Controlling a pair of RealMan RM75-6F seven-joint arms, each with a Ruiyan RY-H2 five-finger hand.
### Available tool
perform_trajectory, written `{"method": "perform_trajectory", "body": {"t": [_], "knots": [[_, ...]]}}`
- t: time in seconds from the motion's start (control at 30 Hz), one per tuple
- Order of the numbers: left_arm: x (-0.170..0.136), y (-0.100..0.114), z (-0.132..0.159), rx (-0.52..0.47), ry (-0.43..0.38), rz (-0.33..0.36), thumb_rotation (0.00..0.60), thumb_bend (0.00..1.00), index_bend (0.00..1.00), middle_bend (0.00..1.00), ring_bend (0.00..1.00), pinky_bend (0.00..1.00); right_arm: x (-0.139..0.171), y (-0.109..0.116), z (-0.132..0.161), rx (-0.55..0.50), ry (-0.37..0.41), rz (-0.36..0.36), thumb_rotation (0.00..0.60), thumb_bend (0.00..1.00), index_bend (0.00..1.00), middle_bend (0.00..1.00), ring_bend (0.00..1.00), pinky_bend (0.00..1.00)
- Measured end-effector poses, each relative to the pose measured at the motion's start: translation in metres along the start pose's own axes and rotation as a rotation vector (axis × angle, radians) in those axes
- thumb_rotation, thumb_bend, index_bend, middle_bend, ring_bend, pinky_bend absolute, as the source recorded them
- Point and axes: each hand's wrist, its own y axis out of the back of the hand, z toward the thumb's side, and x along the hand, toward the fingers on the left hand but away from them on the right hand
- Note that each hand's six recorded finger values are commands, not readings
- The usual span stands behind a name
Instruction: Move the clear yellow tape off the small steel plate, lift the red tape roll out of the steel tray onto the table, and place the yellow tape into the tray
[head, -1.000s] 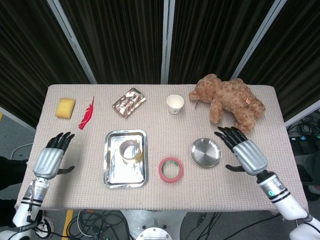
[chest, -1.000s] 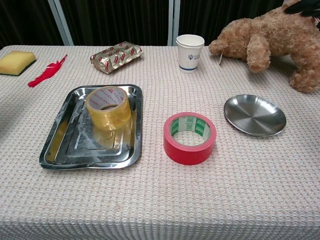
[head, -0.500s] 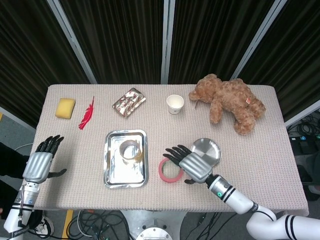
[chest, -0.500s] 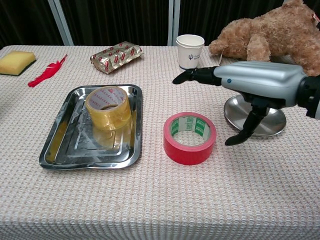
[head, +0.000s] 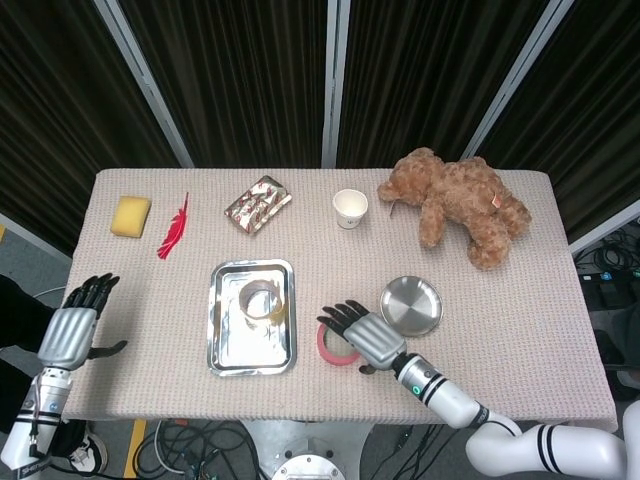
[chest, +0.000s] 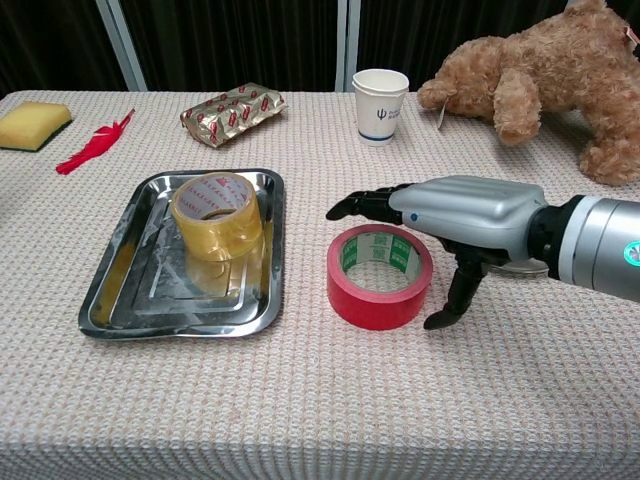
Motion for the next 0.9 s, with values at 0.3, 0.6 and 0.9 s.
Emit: {"method": "perform_trajectory", "body": {"t": [0.3,0.6,0.9], "knots": [[-0.001,-0.002,-0.007,-0.006,0.015,-0.010,0.600,0.09,0.05,0.04,0.00,0.13,-0.010,-0.001,0.004,-0.003,-0.004,-0.032,0.600,0.06,0.00,0.26,0.15,0.11],[-0.002,-0.002,-0.009,-0.009,0.019,-0.011,0.600,0.09,0.05,0.04,0.00,0.13,-0.007,0.011,0.001,-0.009,-0.010,-0.085,0.600,0.12,0.00,0.42,0.31,0.16],[-0.002,0.001,-0.005,-0.024,0.003,-0.004,0.600,0.09,0.05,0.04,0.00,0.13,0.033,0.055,-0.051,0.003,-0.141,-0.228,0.600,0.13,0.00,0.42,0.31,0.16]]}}
